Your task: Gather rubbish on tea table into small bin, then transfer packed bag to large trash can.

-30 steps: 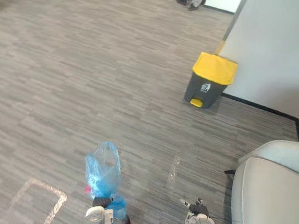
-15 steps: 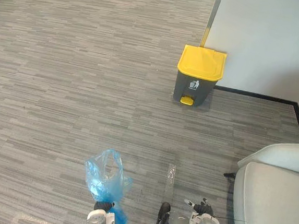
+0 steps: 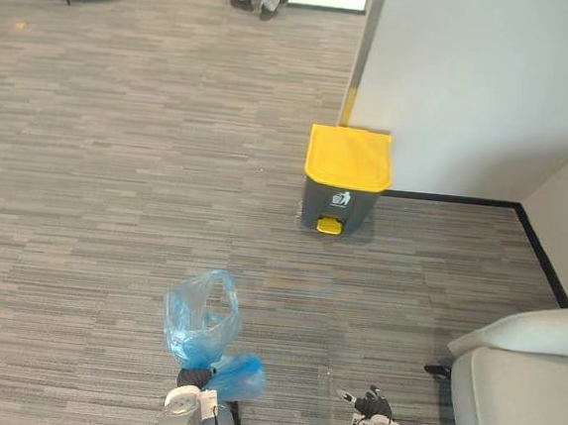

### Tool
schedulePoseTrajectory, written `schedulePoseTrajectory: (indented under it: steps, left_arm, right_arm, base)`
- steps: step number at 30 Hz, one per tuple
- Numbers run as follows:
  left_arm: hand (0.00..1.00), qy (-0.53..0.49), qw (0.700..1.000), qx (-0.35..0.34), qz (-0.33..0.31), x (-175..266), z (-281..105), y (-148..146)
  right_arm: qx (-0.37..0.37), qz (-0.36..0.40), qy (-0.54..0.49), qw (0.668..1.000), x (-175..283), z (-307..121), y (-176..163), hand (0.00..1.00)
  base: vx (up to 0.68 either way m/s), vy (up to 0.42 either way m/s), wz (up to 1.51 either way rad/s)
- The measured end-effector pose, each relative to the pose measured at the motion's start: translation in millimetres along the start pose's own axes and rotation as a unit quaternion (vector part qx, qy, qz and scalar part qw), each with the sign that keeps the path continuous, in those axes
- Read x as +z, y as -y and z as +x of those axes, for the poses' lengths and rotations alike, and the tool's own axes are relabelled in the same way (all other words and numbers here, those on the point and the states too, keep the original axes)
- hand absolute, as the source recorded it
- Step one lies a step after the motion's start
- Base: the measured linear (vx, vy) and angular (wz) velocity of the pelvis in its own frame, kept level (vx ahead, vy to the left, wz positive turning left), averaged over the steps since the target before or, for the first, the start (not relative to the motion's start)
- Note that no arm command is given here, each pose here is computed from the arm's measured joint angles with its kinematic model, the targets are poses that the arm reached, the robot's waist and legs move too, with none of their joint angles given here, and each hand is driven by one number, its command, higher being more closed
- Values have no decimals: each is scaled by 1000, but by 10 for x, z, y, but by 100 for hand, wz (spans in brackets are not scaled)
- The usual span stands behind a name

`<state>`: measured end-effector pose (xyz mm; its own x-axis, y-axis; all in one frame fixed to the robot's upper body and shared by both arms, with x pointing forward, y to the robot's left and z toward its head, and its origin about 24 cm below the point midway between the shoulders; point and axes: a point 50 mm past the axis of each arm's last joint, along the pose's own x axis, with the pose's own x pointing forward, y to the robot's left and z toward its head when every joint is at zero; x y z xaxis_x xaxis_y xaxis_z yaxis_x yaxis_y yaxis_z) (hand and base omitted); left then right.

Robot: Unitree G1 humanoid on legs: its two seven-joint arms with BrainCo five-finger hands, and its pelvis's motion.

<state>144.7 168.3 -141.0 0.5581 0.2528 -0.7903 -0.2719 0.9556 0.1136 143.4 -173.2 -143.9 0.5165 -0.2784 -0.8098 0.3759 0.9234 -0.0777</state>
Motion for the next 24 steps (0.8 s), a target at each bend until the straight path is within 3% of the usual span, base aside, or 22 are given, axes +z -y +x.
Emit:
schedulePoseTrajectory:
  steps: [10,13,24]
  left_arm:
    - [100,-22,1000,14,17,-97,9,-82]
    - [100,-36,999,-1,10,-145,-6,51]
    - [100,-5,1000,-9,5,-29,-8,41]
  right_arm:
    - [2,-2,12,1000,41,-1,-4,0]
    - [-17,-4,20,1000,167,64,119,0]
    - [-15,-6,-4,1000,-24,13,117,0]
  base:
    - [364,-6,2]
    - [413,-141,-10]
    - [315,-46,3]
